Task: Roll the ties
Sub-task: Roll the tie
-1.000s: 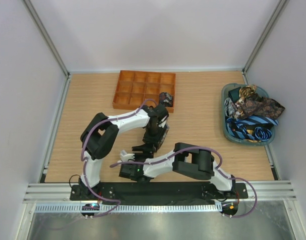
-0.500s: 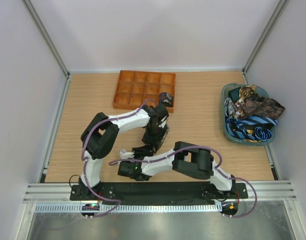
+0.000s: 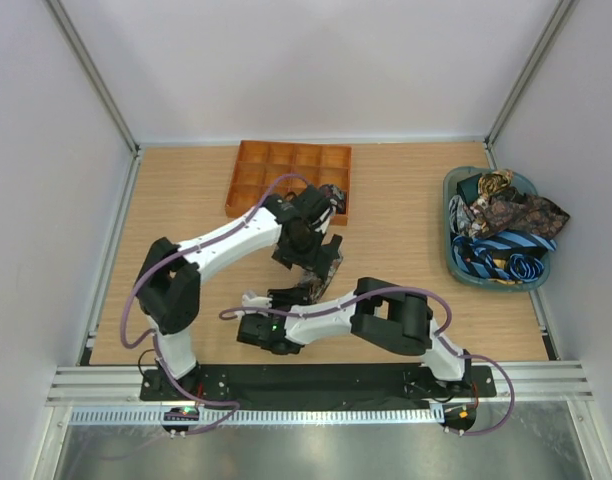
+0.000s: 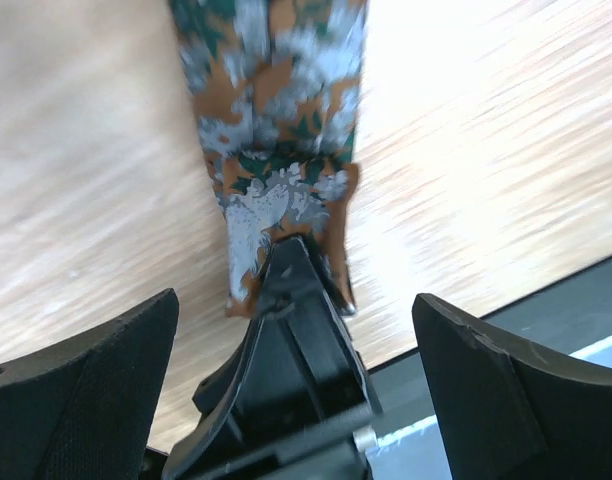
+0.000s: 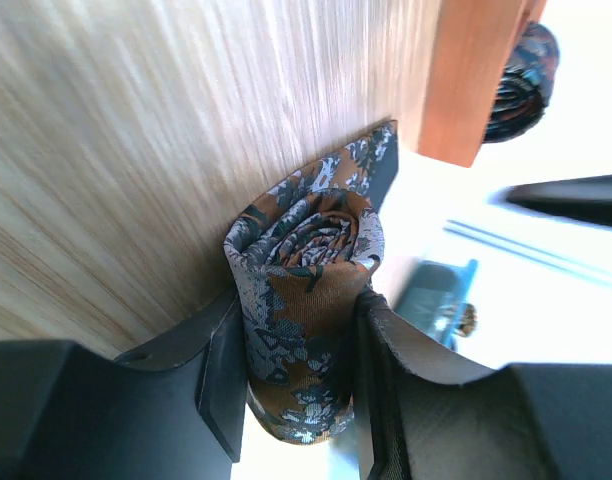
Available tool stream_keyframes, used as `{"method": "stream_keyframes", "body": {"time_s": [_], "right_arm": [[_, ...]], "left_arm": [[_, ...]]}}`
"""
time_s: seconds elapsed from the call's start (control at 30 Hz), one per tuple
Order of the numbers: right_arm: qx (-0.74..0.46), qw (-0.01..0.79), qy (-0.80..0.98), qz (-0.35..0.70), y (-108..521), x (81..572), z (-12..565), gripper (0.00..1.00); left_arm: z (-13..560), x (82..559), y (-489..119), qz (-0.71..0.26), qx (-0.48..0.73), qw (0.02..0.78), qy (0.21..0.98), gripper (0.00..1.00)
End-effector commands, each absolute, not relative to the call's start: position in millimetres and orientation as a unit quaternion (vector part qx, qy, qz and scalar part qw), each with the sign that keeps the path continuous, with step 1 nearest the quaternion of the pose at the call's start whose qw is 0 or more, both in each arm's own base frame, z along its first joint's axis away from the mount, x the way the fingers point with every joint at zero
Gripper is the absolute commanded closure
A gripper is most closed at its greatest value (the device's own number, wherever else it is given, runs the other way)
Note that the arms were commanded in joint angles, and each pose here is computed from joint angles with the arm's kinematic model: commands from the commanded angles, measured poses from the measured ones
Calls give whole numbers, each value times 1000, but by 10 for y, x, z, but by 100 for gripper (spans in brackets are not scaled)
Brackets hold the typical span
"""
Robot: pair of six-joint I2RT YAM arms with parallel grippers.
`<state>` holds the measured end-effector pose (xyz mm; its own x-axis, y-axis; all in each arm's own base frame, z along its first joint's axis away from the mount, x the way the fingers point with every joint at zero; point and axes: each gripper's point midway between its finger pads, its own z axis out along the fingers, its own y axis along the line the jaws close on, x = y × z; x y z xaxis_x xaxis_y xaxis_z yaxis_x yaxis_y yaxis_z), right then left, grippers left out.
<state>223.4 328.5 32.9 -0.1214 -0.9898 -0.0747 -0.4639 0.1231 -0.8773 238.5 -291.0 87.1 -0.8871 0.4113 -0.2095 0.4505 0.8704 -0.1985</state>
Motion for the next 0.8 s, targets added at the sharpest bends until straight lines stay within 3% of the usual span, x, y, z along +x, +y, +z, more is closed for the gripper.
{"method": "stream_keyframes", "body": {"time_s": [0.0, 0.33, 0.77], "right_arm": [[-548, 341, 724, -242, 3411, 2019, 143, 87], [-517, 319, 793, -52, 3540, 1860, 284, 88], [-436, 233, 844, 208, 3513, 1876, 298, 87]], "left_arm": [[1485, 2675, -2938, -158, 192, 185, 951, 0], [2148, 2925, -2197, -189, 42, 351, 916, 0], [1884, 2677, -1467, -146, -78, 398, 903, 0]]}}
